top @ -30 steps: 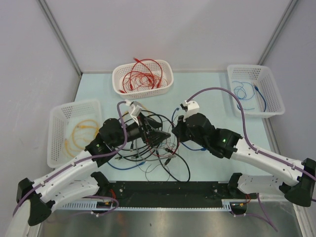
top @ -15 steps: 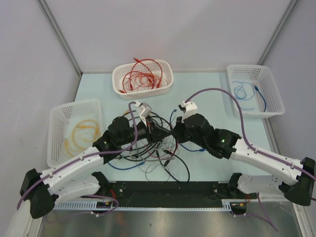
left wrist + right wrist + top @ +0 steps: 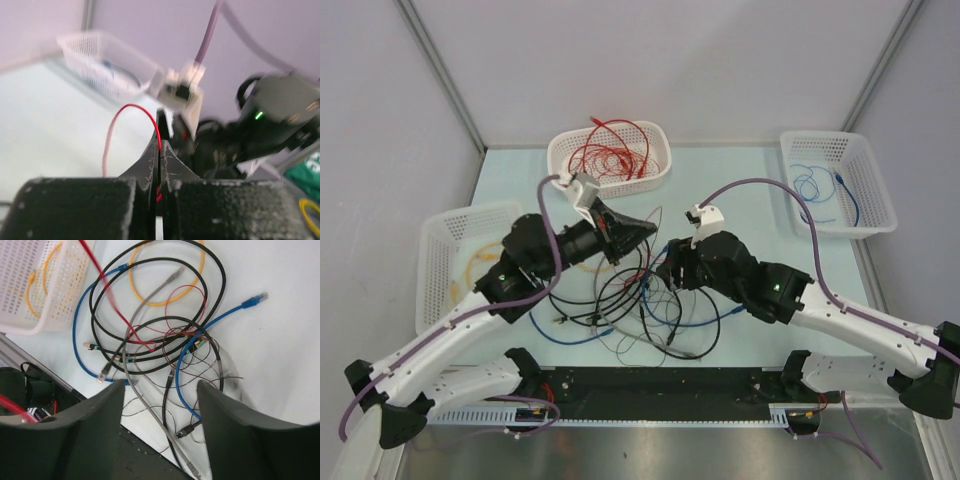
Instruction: Untangle the cables
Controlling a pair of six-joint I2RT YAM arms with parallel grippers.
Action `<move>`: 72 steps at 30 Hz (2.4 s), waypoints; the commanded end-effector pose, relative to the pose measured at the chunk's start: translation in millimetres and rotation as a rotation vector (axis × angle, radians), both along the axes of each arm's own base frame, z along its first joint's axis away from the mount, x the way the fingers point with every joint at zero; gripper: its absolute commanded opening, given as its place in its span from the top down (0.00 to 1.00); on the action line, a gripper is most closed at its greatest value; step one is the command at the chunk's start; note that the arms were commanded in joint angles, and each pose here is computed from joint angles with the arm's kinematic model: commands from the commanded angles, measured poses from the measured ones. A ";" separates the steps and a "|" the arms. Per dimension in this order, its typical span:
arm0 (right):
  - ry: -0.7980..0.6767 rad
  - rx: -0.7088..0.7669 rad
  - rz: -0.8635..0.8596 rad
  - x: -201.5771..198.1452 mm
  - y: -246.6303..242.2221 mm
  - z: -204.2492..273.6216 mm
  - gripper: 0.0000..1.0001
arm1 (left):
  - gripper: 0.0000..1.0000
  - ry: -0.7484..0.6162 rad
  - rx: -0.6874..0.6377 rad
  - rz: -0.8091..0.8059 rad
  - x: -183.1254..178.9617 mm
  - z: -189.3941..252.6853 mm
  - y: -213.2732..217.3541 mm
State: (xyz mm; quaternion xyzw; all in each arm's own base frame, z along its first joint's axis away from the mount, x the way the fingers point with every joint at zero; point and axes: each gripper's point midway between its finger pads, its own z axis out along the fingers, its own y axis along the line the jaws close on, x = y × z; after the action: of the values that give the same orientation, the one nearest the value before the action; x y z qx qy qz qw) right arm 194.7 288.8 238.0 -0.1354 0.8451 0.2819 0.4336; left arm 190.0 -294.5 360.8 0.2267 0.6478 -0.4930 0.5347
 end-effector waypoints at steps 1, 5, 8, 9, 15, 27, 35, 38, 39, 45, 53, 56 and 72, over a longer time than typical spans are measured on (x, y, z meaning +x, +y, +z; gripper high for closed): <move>-0.066 0.100 -0.019 0.1 -6.1 37.7 0.32 | 1.00 -0.120 -0.029 0.068 3.2 65.9 15.4; -0.103 0.169 -0.019 -3.1 -11.7 60.3 0.27 | 1.00 -0.129 -0.006 0.108 9.6 79.6 19.2; -0.149 0.224 -0.040 -4.5 -22.8 81.5 0.27 | 1.00 -0.133 0.014 0.141 14.3 86.2 23.3; -0.173 0.233 -0.041 -5.0 -27.4 88.4 0.27 | 1.00 -0.141 0.007 0.159 15.5 93.5 26.9; -0.230 0.269 0.040 -6.9 -11.3 103.4 0.28 | 1.00 -0.163 -0.017 0.170 13.6 121.6 31.4; -0.349 0.261 0.076 30.9 42.9 99.5 0.29 | 1.00 -0.142 -0.078 0.122 1.0 146.5 30.7; -0.327 0.281 0.002 66.7 48.6 86.1 0.78 | 1.00 -0.138 -0.084 0.143 -3.6 148.4 40.9; -0.343 0.300 -0.042 72.4 35.4 96.8 1.00 | 1.00 -0.122 -0.070 0.190 -1.2 141.0 50.7; -0.358 0.319 -0.073 74.7 23.4 107.7 1.00 | 1.00 -0.102 -0.048 0.235 5.8 128.5 55.1; -0.390 0.318 -0.140 72.2 -18.9 153.9 1.00 | 1.00 -0.076 -0.027 0.434 13.0 70.4 99.3; -0.452 0.329 -0.138 54.6 -43.2 217.5 1.00 | 0.38 0.047 0.049 0.543 19.0 -22.0 118.4; -0.456 0.292 -0.131 55.1 -42.8 230.7 1.00 | 0.00 0.065 0.010 0.575 19.5 -20.7 124.7; -0.381 0.186 -0.088 40.7 -22.0 245.1 1.00 | 0.01 -0.264 -0.200 0.229 -7.9 19.6 66.6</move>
State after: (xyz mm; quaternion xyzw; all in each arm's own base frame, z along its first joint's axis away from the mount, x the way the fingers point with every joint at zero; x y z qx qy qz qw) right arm 242.3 269.4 469.5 -0.1129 0.7254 0.2955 0.6114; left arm 202.2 -191.6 359.1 0.0770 0.6323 -0.3793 0.6711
